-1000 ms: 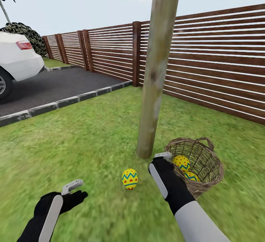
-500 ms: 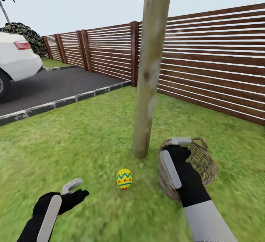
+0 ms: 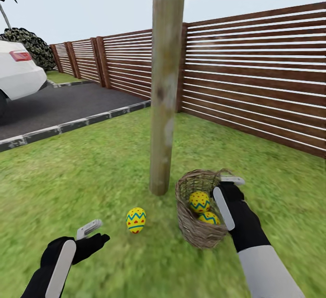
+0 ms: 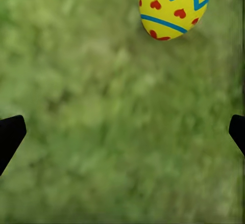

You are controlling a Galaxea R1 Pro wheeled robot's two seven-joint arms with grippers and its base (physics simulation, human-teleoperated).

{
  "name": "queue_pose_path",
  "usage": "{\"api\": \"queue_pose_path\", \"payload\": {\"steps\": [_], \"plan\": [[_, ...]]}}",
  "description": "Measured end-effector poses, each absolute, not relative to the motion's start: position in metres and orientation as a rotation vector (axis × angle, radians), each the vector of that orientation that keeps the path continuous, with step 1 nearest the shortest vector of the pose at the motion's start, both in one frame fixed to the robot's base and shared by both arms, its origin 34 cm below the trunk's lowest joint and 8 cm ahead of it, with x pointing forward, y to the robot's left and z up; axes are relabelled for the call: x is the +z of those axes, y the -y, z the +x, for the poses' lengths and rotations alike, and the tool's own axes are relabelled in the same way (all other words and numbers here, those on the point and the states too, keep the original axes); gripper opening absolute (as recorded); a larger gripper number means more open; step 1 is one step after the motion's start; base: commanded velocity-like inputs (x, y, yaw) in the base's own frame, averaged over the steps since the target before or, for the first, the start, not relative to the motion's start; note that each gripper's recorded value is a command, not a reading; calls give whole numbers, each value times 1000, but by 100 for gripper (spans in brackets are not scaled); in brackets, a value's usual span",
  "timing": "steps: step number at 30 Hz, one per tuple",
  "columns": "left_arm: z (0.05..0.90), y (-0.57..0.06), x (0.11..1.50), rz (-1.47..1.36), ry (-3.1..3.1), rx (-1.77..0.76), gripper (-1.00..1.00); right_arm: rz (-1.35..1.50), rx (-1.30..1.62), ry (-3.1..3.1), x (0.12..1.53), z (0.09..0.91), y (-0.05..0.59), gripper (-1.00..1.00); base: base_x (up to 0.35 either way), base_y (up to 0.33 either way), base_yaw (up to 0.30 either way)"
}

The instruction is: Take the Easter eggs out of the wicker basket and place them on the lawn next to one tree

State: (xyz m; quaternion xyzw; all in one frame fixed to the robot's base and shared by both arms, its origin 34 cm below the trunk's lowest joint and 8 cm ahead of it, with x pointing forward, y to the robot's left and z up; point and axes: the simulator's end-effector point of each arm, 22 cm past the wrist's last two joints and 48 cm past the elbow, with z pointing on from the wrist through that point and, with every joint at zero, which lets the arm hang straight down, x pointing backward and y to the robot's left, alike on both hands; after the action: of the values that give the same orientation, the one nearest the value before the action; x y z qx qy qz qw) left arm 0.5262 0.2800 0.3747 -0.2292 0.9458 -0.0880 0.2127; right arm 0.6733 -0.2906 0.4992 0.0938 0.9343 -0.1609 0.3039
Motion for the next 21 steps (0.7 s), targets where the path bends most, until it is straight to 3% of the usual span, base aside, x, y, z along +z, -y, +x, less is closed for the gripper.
{"api": "queue_pose_path", "payload": {"steps": [5,10,21], "plan": [[526,-278,375,-638,-2625,-250,100,221,-430,-2563,467,662,286,100,37,-285,0],[526,-276,375,-638,-2625,-254,100,190,-413,-2634,443,650,270,100,213,-202,0],[527,-278,377,-639,-2621,-250,100,119,-315,-2764,402,626,219,100,101,-43,0]]}}
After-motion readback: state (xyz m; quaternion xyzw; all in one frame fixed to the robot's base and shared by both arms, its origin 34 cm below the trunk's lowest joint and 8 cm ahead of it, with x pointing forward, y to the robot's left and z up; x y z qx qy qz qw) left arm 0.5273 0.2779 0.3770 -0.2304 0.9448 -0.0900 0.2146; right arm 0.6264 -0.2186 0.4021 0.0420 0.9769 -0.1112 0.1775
